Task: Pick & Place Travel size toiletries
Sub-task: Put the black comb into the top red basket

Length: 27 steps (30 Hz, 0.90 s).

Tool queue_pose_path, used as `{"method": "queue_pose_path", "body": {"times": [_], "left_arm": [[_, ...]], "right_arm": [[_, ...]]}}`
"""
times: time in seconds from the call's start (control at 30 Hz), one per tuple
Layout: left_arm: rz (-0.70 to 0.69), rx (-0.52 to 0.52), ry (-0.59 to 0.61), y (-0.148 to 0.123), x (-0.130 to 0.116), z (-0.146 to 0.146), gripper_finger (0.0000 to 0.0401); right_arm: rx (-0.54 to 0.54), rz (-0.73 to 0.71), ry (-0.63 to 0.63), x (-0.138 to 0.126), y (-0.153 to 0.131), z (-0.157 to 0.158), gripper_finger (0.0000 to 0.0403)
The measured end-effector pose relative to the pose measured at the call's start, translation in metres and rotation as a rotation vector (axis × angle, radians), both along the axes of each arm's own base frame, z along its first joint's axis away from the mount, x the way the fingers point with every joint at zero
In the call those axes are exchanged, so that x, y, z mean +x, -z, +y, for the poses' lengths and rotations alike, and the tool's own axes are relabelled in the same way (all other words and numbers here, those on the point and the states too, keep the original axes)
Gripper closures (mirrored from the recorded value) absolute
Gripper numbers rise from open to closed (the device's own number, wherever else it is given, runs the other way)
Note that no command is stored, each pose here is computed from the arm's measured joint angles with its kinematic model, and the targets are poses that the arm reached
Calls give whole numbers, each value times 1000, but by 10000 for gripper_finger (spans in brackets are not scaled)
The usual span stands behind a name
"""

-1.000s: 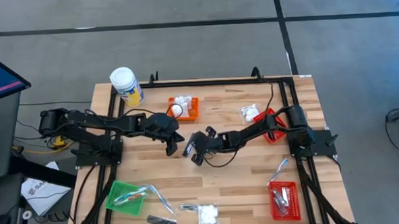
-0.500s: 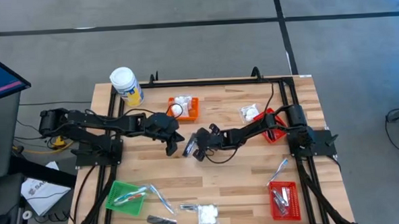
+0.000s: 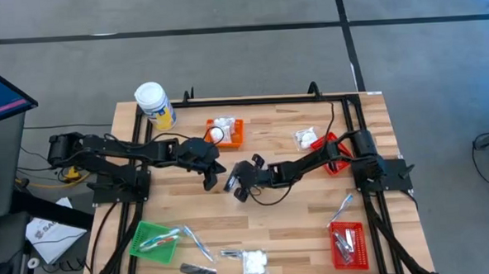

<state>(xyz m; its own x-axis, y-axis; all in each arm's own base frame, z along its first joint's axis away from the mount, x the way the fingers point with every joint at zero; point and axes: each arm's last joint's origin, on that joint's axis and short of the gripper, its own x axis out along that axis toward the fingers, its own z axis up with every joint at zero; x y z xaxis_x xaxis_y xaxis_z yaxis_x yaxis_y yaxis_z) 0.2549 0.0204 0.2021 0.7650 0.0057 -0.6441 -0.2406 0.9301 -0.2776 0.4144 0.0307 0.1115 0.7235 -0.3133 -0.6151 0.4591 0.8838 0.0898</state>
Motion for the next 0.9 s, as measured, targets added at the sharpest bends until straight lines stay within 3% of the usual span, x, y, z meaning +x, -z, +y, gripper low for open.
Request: {"method": "queue_pose_path", "body": {"times": [0.43,0.6,0.77,0.9], "left_arm": [[-5,2,-1,0,0,0,399],[-1,-14,-71,1,-1,6,399],[96,-111,-195,28,-5,14,388],[201,-144,-241,56,-4,18,352]], "right_arm": [[45,35,31,0,19,-9,403],[45,37,33,0,20,-9,403],[50,53,43,0,29,-9,403],[69,59,49,0,32,-9,403]]}}
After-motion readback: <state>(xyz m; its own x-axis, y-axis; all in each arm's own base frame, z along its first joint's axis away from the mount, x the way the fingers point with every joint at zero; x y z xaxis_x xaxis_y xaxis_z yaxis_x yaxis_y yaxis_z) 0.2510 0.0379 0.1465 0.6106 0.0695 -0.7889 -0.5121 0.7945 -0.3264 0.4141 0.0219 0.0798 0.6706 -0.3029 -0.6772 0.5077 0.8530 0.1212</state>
